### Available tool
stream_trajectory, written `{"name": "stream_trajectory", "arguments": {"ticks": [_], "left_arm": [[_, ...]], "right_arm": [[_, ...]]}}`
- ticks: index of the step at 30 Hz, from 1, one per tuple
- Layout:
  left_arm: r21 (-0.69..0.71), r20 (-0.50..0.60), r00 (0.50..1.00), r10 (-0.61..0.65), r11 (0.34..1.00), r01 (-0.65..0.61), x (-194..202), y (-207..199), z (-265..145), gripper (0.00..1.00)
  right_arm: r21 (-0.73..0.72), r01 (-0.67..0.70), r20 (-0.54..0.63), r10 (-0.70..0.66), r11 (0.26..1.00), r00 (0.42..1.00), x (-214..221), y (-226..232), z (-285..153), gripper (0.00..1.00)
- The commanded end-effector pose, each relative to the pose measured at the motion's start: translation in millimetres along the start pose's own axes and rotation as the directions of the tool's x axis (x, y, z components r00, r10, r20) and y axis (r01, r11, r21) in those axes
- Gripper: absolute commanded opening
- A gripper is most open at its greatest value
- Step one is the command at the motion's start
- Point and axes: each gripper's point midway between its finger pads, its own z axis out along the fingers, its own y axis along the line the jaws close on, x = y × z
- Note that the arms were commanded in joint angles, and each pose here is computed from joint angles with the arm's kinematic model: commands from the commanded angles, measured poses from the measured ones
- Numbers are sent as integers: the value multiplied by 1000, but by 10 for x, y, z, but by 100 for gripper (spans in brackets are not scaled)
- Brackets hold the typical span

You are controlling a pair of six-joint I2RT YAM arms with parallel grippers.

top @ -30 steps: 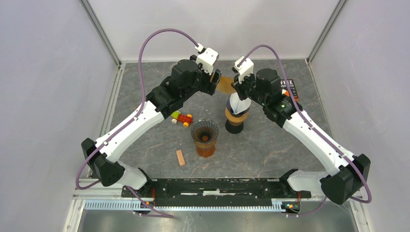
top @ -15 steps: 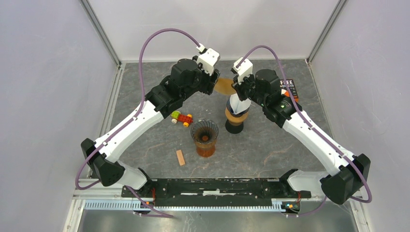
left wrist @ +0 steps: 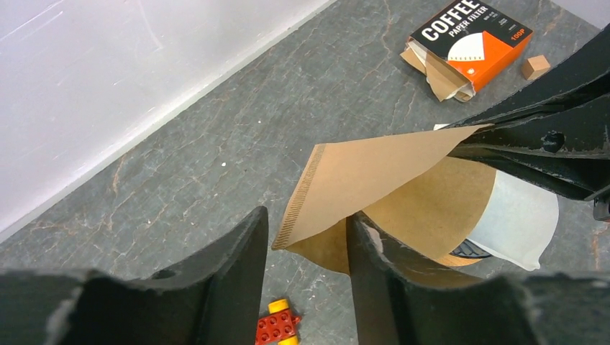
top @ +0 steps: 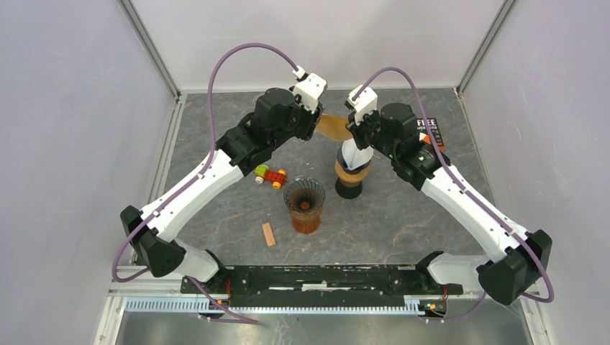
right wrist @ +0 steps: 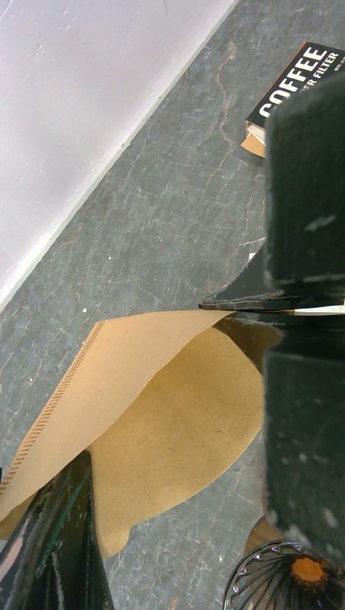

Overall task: Place the coffee filter in the dripper
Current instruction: Pick up the coffee filter from the coffee filter holder.

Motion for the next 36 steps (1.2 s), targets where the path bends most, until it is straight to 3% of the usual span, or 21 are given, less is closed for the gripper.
{"name": "stream_trajectory", "arguments": {"ticks": [1,14,20,28,31,36], "left_arm": [[-17,50,999,13,1000,-12,-203,49,-5,47],[9,28,999,25,1000,-25,-134,1,11,23],[24,38,999,14,1000,-15,-166,-16,-29,2],[55,40,999,-32,998,30,-163,-89,-45,2],[59,45,999,-26,998,23,-165,-83,-103,2],[52,-14,999,-44,998,45,-116,-57,-213,2]], "right_arm": [[19,8,95,-10,1000,995,-342,-58,-111,0],[16,10,96,-12,1000,995,-356,-57,-110,0],[1,6,109,-6,1000,994,-403,-34,-117,0],[-13,-2,112,4,1000,994,-400,-8,-116,2],[-12,1,115,1,1000,993,-420,-12,-135,10],[-61,8,141,0,998,990,-495,58,-189,32]]}}
